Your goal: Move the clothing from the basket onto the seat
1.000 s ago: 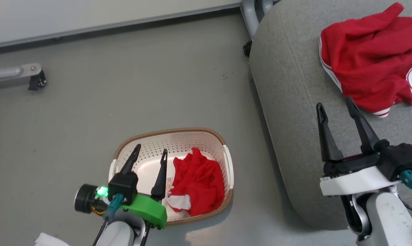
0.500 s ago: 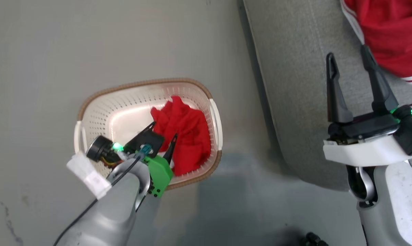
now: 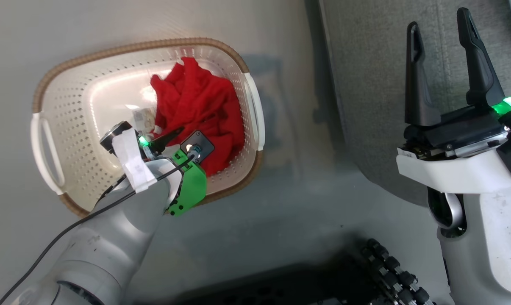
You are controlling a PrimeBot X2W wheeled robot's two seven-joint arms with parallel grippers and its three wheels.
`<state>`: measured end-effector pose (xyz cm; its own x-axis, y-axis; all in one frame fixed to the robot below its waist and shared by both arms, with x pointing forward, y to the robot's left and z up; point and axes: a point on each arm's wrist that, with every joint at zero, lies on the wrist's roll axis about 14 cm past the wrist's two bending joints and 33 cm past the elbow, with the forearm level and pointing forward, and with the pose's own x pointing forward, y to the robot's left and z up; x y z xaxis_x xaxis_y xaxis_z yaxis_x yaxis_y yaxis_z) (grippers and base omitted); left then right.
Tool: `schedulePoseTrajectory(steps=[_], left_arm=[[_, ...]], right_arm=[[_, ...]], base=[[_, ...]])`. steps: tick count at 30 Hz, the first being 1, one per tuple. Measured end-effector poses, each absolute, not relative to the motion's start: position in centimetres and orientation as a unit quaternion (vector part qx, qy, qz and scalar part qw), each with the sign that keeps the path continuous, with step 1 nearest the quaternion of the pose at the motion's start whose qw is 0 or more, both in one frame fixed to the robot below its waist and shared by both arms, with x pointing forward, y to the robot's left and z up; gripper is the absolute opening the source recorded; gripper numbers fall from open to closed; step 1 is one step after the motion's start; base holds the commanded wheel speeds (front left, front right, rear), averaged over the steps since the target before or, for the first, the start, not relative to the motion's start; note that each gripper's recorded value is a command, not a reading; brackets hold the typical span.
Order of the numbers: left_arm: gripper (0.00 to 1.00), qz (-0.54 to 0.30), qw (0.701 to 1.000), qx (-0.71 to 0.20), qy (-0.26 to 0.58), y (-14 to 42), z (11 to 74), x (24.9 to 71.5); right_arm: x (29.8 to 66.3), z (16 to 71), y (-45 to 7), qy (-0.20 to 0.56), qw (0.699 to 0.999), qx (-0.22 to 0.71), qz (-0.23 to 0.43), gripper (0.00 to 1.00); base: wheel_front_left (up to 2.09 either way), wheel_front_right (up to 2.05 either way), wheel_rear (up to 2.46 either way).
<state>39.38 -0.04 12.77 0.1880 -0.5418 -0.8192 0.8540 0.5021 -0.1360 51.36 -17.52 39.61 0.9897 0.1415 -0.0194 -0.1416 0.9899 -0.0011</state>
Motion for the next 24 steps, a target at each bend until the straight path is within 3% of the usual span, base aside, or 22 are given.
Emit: schedulePoseTrajectory(steps=[6, 12, 13, 14, 15, 20, 24], left_arm=[[1.0, -0.491, 0.695, 0.207, 0.482, 0.5, 9.2, 36.8], [1.0, -0.509, 0.684, 0.228, 0.47, 0.8, 7.3, 37.9], [0.9, -0.512, 0.684, 0.225, 0.468, 0.6, 7.1, 37.9], [0.49, -0.515, 0.685, 0.221, 0.465, 0.4, 7.0, 37.9], [0.0, -0.519, 0.687, 0.218, 0.46, 0.1, 6.9, 37.9], [0.0, -0.536, 0.69, 0.215, 0.436, -1.0, 7.5, 38.1], [0.0, -0.541, 0.711, 0.198, 0.403, -2.0, 9.2, 39.1]], right_arm=[[50.9, 36.6, -18.0, 0.046, 0.997, -0.005, 0.062, 1.0], [50.6, 35.2, -18.7, 0.064, 0.997, -0.011, 0.052, 1.0], [50.6, 35.1, -18.8, 0.065, 0.997, -0.012, 0.051, 1.0], [50.5, 35.0, -18.9, 0.067, 0.996, -0.013, 0.049, 1.0], [50.5, 34.9, -19.0, 0.068, 0.996, -0.014, 0.047, 1.0], [50.3, 34.9, -19.4, 0.072, 0.996, -0.016, 0.041, 1.0], [50.3, 35.6, -18.9, 0.066, 0.997, -0.012, 0.046, 1.0]], base=[[0.0, 0.0, 0.0], [0.0, 0.0, 0.0], [0.0, 0.0, 0.0], [0.0, 0.0, 0.0], [0.0, 0.0, 0.0], [0.0, 0.0, 0.0], [0.0, 0.0, 0.0]])
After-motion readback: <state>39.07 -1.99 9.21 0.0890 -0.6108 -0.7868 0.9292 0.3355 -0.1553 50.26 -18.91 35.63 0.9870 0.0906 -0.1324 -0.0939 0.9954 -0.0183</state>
